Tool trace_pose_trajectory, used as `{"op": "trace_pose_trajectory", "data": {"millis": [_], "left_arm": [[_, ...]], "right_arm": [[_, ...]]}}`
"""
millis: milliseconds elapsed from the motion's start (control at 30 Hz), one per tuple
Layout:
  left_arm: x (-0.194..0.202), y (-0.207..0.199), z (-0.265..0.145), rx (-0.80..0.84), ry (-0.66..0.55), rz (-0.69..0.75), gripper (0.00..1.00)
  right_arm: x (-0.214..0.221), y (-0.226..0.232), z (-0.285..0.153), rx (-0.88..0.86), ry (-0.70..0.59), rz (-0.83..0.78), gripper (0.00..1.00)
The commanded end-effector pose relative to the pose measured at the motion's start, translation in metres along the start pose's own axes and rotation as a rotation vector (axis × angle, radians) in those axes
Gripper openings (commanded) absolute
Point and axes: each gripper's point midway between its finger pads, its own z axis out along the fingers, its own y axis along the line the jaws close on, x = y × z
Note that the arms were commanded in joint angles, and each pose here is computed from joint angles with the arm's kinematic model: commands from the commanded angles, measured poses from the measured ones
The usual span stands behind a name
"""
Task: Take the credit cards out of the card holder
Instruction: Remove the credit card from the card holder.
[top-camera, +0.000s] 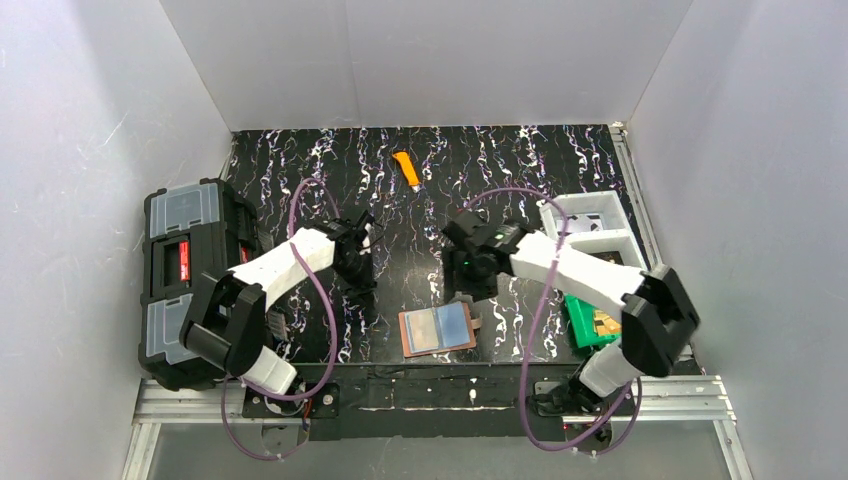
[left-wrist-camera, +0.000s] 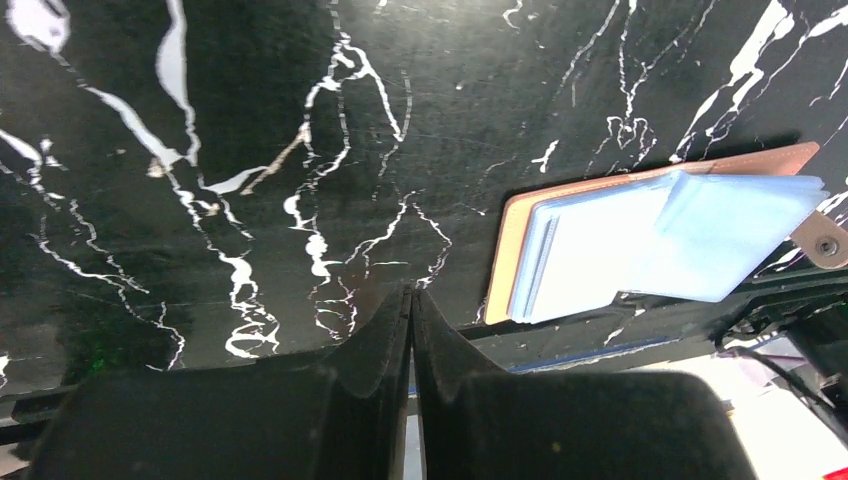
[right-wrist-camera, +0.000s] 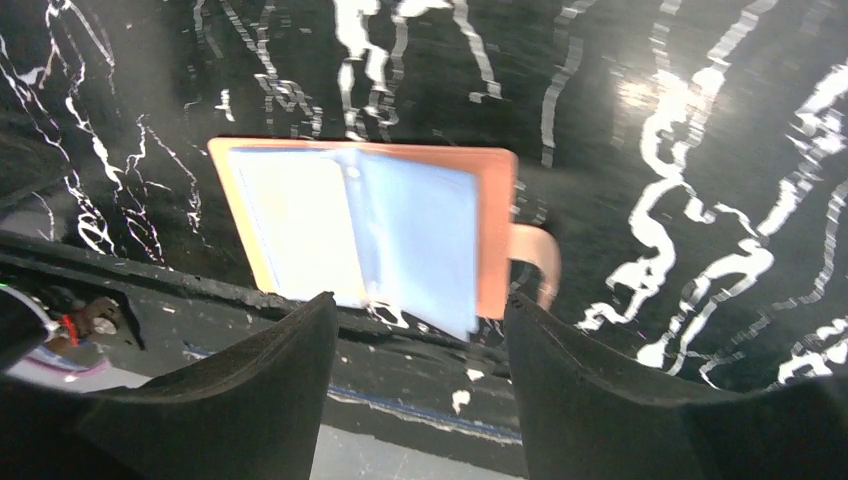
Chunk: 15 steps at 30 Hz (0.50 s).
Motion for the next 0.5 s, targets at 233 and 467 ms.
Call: {"op": "trace_pose_trajectory", "data": {"millis": [233,467], "left_arm": [[0.003,0.013,-0.011,0.026,-0.024,-0.065,0.03],[0.006,0.01,-0.009,0.048,-0.011,-0.063,0.03]], "right_arm": [[0.023,0.061,0.047,0.096,0.04,-0.251,0.69],[0.046,0.073,0.066,0.085,0.095,-0.303,0.69]]}}
